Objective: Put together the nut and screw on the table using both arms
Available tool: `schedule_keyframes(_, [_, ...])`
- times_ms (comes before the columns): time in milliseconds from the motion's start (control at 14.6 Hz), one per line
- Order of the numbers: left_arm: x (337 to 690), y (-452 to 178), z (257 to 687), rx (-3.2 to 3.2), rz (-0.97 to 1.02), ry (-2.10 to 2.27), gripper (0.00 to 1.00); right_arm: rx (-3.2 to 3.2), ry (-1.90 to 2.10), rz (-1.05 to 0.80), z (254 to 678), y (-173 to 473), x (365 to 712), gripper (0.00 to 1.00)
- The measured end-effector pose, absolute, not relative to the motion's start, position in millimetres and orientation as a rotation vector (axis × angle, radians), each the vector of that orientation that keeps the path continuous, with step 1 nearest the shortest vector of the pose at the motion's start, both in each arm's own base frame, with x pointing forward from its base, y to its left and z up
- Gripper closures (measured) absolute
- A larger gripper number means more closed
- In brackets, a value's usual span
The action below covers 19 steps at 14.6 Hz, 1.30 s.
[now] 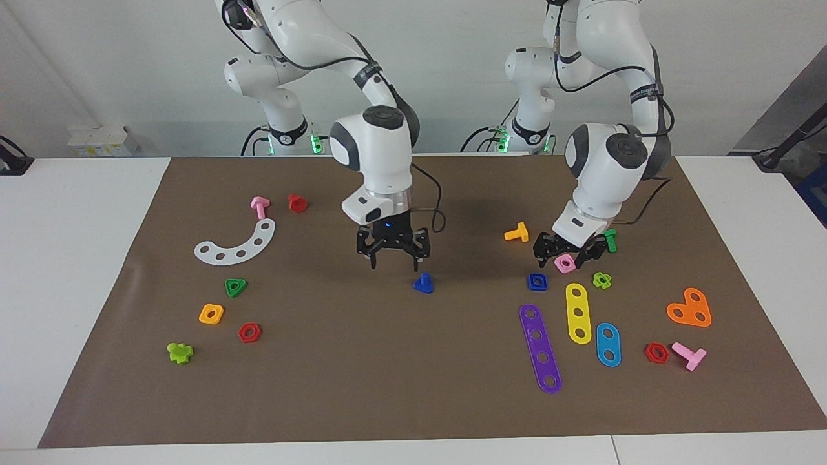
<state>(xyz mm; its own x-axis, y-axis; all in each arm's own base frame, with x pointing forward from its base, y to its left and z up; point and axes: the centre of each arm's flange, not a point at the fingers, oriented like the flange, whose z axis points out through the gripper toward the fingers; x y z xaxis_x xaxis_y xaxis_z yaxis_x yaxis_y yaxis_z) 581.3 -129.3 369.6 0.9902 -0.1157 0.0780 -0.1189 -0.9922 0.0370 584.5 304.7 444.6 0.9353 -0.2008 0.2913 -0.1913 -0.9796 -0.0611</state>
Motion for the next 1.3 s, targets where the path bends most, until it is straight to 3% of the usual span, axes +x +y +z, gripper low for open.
schedule_keyframes(412, [571.9, -157.5, 304.9, 3.090, 0.109, -0.245, 0.21, -3.084, 0.381, -0.349, 536.5, 155.7, 589.3, 0.00])
schedule_keyframes(893, [572.5, -152.3, 302.9, 3.094, 0.104, -0.238, 0.37, -3.167, 0.354, -0.083, 579.1, 47.2, 551.3, 0.00])
schedule_keyframes(1236, [573.5, -147.6, 302.3, 3.096, 0.103, -0.227, 0.32, -3.153, 0.323, 0.030, 586.2, -24.6, 533.7, 0.00])
schedule_keyframes(1305, [574.1, -147.8, 303.3, 3.096, 0.105, -0.227, 0.26, -3.146, 0.322, 0.019, 590.0, -34.6, 531.9, 0.00])
